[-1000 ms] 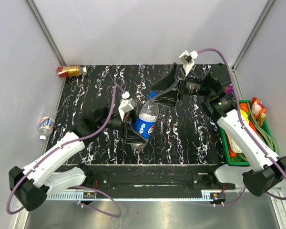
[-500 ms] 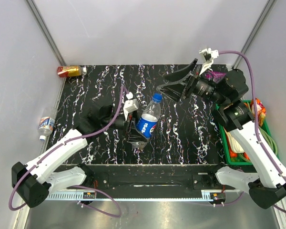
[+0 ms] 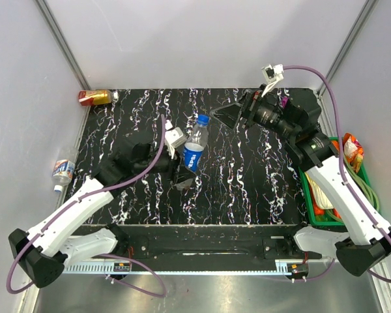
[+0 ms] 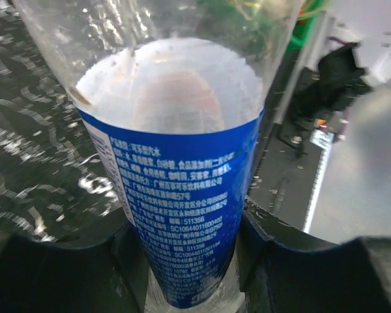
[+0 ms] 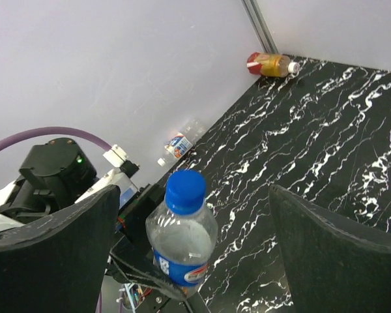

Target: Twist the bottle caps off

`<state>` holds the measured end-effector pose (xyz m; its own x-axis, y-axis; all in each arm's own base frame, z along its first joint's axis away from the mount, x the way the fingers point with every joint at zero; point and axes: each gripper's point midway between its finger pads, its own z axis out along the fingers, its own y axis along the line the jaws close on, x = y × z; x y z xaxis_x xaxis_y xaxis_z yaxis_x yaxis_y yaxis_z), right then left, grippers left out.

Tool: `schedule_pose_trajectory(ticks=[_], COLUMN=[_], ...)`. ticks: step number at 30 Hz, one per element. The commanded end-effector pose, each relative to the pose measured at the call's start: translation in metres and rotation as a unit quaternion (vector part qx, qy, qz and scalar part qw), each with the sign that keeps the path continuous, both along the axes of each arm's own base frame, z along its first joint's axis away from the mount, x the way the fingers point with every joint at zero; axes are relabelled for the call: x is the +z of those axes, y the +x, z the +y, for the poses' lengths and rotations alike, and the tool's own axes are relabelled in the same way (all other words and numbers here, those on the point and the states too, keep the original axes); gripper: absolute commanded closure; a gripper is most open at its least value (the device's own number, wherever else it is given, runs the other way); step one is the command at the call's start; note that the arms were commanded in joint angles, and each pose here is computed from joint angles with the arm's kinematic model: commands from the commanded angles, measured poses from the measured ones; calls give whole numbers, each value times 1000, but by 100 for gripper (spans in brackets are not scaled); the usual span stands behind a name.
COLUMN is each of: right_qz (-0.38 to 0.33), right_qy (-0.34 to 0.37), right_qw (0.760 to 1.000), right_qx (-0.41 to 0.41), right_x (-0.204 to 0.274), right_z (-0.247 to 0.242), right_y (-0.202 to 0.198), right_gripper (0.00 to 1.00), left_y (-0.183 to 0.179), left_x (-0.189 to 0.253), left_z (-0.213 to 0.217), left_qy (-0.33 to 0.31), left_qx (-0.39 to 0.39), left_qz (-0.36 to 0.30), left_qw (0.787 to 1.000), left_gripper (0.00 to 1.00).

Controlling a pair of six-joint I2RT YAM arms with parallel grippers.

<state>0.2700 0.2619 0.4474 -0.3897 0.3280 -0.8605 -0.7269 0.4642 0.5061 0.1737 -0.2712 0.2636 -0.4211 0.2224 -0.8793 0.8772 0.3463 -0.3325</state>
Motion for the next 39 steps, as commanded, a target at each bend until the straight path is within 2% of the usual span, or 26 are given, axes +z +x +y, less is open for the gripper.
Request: schedule_pose_trajectory(ticks=[1,4,9,16,21,27,33,37,39], right_qz=[1,19,43,67,62,68,70,75,81], right_qy=[16,18,22,24,42,59,66,58,46], right_qw=[1000,999,997,997,997,995,993,994,994], right_qx=[-10,-35,-56,-37,-1,39,63,57,56], right_x=[17,11,3,-6,0,7,8,4,-1], right_z=[0,-3,-4,6,16,30,39,41,44], right_y=[3,12,22,26,22,21,21,24,26], right_gripper=[0,0,0,0,0,0,2,17,21], left_y=[39,49,60,63,64,66,67,67,68], left_x=[14,7,3,23,31,32,31,30,29], left_z=[29,42,69,96,106,107,90,79,76], left_qy=[55,104,190,215,237,292,309,309,313], left_qx=[142,205,311,410,446,464,451,440,436], left_qz=[-77,-95,-140,-195,-222,-256,-268,-268,-269], left_qw=[985,969,921,865,834,796,793,800,799], left_gripper=[100,100,100,100,100,100,100,100,100])
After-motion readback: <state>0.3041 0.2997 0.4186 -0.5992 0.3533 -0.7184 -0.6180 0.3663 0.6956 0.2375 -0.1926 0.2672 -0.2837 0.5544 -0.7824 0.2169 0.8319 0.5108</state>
